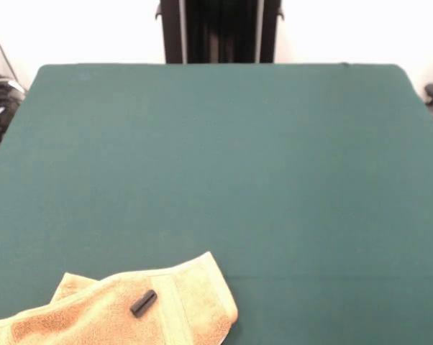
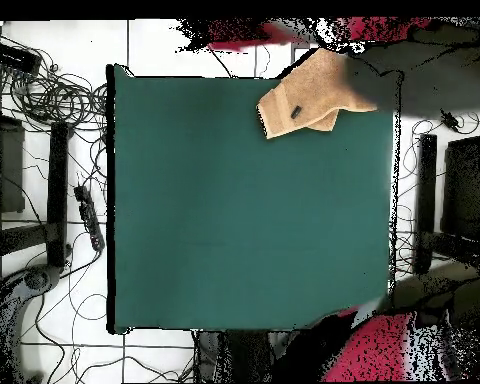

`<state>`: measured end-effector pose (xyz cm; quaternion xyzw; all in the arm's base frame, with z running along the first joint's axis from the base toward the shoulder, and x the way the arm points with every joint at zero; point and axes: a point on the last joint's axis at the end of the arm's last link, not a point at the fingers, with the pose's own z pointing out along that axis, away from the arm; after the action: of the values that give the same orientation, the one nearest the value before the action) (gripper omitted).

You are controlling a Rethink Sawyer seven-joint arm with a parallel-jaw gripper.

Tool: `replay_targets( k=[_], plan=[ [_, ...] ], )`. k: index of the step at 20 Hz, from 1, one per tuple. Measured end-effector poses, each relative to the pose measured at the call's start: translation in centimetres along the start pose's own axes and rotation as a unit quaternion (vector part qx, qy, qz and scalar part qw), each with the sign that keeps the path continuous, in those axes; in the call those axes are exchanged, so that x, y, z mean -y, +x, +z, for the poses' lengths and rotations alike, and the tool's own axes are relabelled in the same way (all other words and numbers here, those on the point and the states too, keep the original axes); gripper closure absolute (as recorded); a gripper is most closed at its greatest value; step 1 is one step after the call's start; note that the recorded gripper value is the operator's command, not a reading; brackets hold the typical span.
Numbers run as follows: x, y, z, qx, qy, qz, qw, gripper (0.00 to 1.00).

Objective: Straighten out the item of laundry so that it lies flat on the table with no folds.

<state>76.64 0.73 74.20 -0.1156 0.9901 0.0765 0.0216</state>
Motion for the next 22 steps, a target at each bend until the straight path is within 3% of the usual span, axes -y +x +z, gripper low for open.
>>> replay_targets(
  k=[3,6,12,17,22],
  plan=[
    [-2.1,-0.3,-0.2,-0.010,0.020,0.015,0.9996,1.00],
    [-1.3,-0.5,0.0,-0.019,0.036,0.050,0.9979,1.00],
    [-0.8,-0.3,-0.3,-0.029,0.055,0.087,0.9943,1.00],
    [-0.2,-0.1,-0.5,-0.043,0.074,0.127,0.9882,1.00],
    [0.2,0.0,-0.3,-0.063,0.094,0.171,0.9787,1.00]
  ],
)
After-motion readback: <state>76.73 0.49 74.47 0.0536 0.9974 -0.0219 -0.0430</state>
